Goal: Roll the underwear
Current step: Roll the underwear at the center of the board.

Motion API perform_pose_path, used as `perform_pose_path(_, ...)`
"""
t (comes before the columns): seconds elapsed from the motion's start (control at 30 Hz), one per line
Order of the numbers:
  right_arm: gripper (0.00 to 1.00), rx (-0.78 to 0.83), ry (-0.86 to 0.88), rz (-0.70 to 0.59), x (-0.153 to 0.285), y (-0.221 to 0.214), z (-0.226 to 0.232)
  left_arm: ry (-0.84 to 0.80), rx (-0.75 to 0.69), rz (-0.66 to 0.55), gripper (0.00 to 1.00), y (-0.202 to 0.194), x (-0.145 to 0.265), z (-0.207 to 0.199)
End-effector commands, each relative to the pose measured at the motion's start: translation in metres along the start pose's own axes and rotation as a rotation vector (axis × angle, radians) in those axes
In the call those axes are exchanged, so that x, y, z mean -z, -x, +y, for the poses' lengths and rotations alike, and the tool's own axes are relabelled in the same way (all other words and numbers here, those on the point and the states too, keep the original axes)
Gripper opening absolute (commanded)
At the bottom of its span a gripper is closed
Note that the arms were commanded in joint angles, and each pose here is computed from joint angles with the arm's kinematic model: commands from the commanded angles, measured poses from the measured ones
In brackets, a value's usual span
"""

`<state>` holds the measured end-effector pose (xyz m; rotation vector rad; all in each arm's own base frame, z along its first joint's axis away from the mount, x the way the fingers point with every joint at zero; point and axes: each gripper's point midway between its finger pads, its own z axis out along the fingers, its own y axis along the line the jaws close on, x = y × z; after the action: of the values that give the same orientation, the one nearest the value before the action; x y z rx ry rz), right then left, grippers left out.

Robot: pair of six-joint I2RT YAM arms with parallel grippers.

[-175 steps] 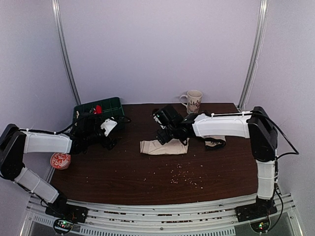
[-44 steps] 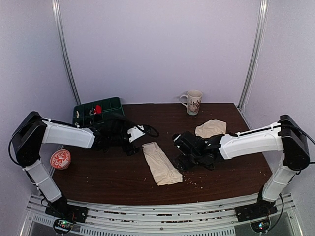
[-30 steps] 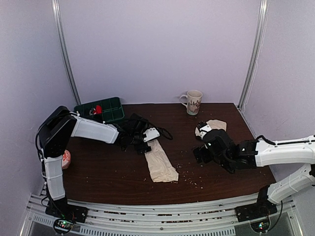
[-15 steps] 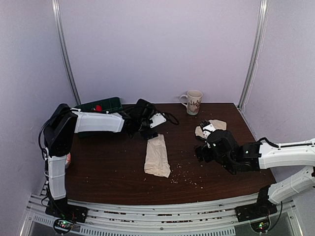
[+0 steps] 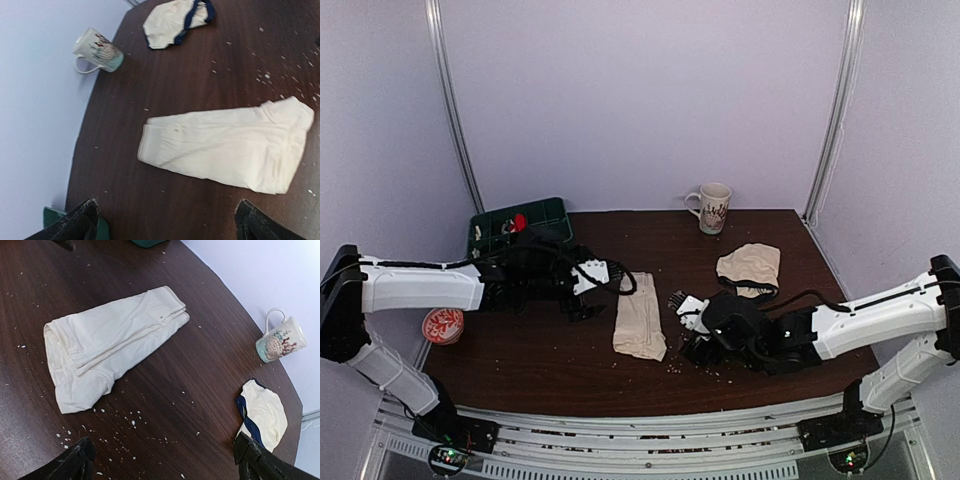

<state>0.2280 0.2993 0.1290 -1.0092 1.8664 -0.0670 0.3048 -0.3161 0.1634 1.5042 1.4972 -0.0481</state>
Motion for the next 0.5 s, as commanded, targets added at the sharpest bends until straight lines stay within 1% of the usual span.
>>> perform_pose_path(0.0,1.0,0.253,0.087,0.069,-0.008,0.0,0.039,-0.041,-0.046,-0.123,0.98,0.002,0.003,-0.026)
perform_pose_path(0.13,0.98,0.477,0.098,0.126,-0.016,-0.005,0.068,-0.052,-0.053,-0.144,0.98,-0.005,0.001,-0.038)
perform_pose_path(0.27,0.98,0.68,0.074,0.209,-0.027,-0.018,0.077,-0.073,-0.054,-0.179,0.98,-0.007,0.005,-0.047)
perform_pose_path(0.33,0.98,0.738,0.087,0.205,-0.029,-0.018,0.08,-0.085,-0.058,-0.2,0.98,-0.007,0.009,-0.051)
perform_pose_path(0.47,0.99,0.809,0.098,0.136,-0.027,-0.01,0.08,-0.076,-0.054,-0.241,0.98,-0.009,0.017,-0.05)
